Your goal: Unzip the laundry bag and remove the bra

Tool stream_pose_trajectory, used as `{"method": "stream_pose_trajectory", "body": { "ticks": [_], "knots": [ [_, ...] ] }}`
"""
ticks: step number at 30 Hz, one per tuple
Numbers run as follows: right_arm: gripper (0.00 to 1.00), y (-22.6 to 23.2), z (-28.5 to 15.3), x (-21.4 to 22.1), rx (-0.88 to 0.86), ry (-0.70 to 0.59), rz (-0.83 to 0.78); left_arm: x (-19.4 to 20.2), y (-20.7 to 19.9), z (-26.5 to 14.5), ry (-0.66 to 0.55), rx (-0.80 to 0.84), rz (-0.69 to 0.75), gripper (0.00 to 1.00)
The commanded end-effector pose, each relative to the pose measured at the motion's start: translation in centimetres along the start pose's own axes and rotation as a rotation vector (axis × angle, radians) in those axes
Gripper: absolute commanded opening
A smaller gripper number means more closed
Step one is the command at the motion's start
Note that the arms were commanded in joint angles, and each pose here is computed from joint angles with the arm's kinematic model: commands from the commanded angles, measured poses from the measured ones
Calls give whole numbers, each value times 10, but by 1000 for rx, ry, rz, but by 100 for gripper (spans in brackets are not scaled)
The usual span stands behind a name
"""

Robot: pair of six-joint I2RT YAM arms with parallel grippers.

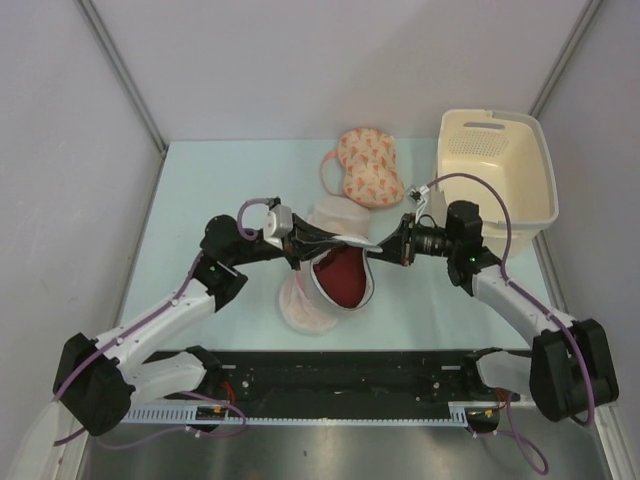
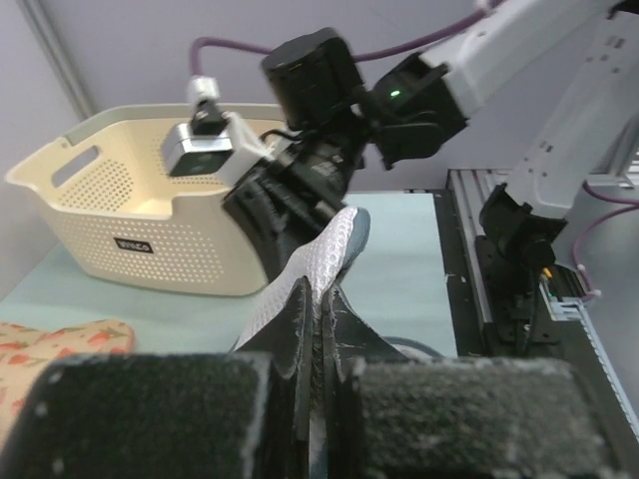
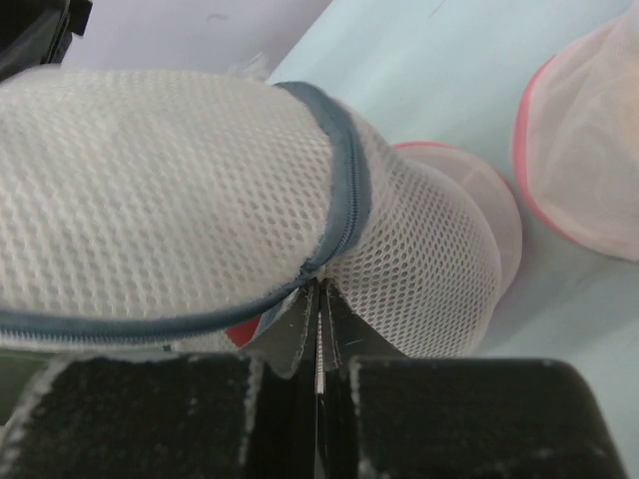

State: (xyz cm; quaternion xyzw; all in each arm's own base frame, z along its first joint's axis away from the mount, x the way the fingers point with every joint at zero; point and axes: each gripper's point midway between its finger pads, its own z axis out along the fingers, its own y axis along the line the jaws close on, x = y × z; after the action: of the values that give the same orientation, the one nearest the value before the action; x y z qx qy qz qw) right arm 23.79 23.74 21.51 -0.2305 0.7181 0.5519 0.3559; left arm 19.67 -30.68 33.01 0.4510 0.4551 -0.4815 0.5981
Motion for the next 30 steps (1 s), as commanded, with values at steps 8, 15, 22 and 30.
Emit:
{"method": "stream_pose_trajectory", "body": {
  "ticks": [8, 15, 22, 30],
  "knots": [
    [0, -84, 38, -51, 139, -202, 173, -79, -26, -8, -243, 157, 62, 0],
    [35, -82, -22, -58, 570, -269, 108, -66, 25, -3, -183, -101, -9, 0],
    [58, -32, -82, -63, 741, -397, 88, -66, 70, -13, -168, -404, -129, 1],
    [62, 18, -72, -59, 734, -406, 61, -18, 110, -5, 24, -784, -213, 0]
  ]
}}
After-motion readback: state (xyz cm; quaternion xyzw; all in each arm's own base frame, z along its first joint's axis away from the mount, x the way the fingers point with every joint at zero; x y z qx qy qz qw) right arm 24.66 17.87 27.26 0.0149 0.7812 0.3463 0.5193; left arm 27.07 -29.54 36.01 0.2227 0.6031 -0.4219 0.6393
